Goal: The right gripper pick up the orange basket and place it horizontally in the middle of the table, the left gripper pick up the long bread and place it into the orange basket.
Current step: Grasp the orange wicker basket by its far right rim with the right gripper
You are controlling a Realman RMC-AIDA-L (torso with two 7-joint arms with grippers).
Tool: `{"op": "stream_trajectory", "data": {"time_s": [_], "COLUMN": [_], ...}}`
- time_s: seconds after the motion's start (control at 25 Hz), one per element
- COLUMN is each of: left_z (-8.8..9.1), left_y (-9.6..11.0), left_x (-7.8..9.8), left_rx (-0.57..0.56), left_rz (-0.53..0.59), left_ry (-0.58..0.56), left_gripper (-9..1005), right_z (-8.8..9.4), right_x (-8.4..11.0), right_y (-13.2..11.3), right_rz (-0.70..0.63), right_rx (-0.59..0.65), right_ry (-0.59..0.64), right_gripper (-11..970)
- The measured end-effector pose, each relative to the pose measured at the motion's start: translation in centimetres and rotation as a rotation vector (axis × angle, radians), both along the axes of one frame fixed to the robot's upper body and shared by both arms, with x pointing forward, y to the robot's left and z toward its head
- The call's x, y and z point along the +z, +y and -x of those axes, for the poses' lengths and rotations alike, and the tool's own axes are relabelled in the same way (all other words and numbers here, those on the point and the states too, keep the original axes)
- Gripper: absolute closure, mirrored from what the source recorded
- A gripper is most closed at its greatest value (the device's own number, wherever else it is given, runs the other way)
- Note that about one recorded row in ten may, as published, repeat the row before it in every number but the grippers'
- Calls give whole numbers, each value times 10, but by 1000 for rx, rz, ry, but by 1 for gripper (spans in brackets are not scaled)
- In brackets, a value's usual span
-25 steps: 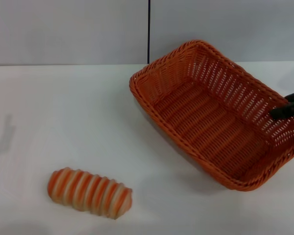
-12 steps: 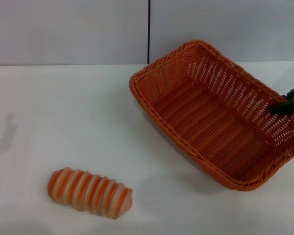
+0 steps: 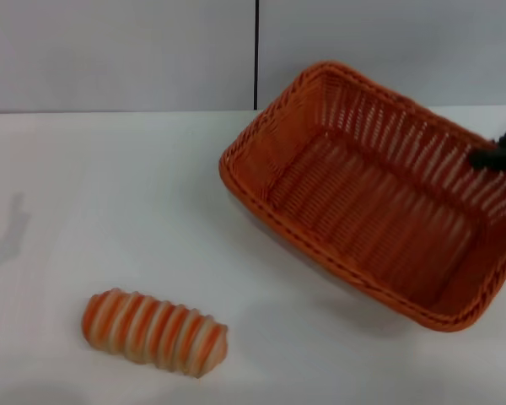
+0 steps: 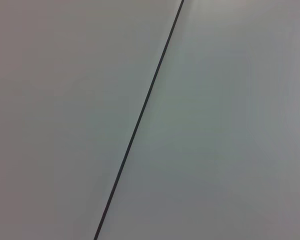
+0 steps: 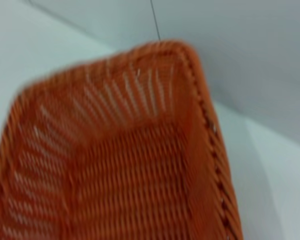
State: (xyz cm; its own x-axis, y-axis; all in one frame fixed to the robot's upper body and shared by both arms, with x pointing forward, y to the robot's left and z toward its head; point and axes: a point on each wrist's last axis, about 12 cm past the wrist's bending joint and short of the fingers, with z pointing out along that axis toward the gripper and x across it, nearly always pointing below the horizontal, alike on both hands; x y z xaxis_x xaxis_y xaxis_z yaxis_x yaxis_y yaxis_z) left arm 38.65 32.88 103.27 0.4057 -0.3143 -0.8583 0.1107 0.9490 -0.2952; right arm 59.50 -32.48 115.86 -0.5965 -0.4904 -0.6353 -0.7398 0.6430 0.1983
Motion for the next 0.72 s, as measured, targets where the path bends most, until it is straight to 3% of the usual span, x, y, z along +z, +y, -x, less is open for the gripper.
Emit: {"op": "stream_trajectory", "data": {"time_s": [0.32,0.56,0.72], "left_z": [-1,-2,-3], "left_y": [0,-1,-1], "left_x": [0,0,1], "left_rx": [0,-1,-4], "left_rz": [2,3,3], "left_ry": [-2,-3,-4], "left_gripper": [198,198,198], "right_z": [21,34,34], "right_x": [34,53,59], "right_y": [-36,-56,-54], "right_rz": [-243,-268,-248], "right_rx": [9,52,122], "right_ry": [-213,-313,-323], "right_gripper": [784,793,793]}}
